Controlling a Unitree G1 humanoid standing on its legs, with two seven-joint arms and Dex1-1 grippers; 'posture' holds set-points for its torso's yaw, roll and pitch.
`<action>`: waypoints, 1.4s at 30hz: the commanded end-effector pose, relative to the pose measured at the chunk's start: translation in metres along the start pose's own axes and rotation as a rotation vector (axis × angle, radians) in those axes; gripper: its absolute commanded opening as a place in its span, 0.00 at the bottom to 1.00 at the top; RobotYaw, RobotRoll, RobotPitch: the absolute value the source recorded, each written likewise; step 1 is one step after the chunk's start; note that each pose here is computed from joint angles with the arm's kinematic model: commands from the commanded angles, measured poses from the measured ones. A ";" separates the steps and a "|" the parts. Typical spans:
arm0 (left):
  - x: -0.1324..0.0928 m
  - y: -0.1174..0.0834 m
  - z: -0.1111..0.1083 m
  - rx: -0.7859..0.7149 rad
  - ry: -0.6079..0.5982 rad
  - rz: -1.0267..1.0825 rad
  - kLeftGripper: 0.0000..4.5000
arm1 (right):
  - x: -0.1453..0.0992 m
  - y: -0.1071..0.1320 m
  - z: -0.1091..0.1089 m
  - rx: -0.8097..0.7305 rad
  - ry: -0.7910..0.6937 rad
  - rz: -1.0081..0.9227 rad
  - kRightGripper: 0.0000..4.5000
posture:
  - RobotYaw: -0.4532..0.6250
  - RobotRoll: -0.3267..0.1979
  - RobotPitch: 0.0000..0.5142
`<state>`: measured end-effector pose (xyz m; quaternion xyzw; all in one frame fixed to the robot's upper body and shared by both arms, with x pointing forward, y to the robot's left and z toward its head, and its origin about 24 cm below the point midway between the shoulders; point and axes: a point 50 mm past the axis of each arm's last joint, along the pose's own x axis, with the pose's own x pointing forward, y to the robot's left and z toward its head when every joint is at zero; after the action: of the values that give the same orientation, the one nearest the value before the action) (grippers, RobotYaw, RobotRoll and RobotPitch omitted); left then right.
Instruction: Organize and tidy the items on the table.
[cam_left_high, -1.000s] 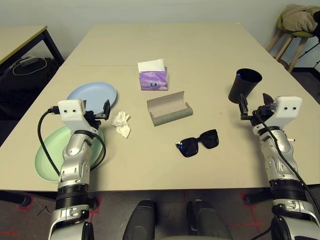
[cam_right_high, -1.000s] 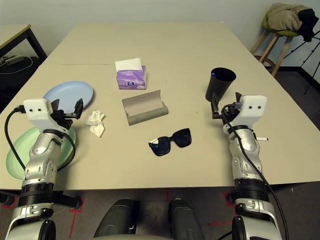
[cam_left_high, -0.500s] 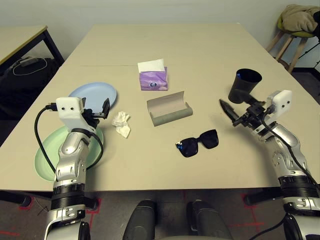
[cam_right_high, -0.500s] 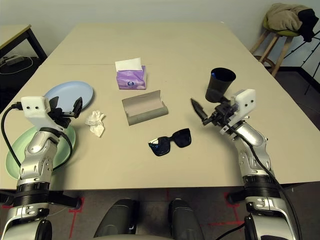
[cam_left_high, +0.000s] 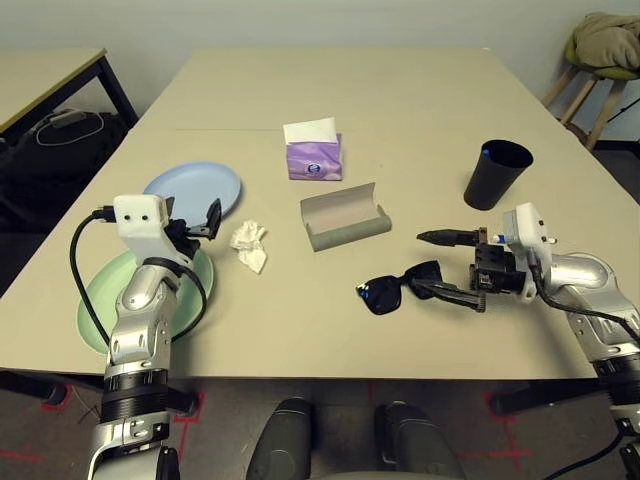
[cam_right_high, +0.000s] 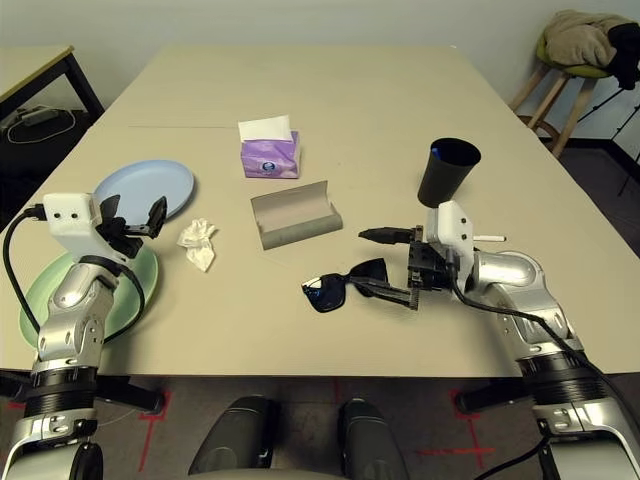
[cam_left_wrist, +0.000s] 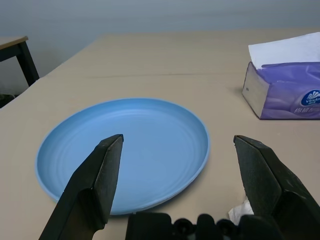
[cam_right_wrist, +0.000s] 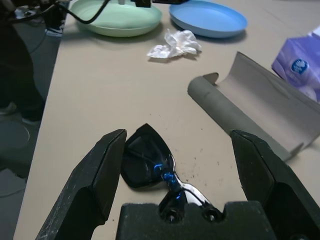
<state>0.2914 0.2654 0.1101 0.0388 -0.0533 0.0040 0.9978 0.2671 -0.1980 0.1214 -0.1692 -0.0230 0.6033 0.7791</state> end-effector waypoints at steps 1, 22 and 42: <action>-0.002 0.000 0.001 0.002 0.006 -0.012 1.00 | 0.000 0.001 -0.003 -0.021 0.008 0.019 1.00 | 0.59 0.62 0.15; -0.015 0.066 0.048 -0.036 0.295 -0.068 1.00 | 0.005 -0.003 0.001 -0.027 -0.037 0.004 1.00 | 0.61 0.62 0.14; -0.056 0.140 0.044 -0.132 0.744 0.074 1.00 | 0.009 0.000 0.004 -0.032 -0.048 -0.005 1.00 | 0.61 0.62 0.15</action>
<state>0.2303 0.4021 0.1635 -0.0288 0.2910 0.0565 0.9546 0.2691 -0.1904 0.1214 -0.1660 -0.0485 0.6037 0.7782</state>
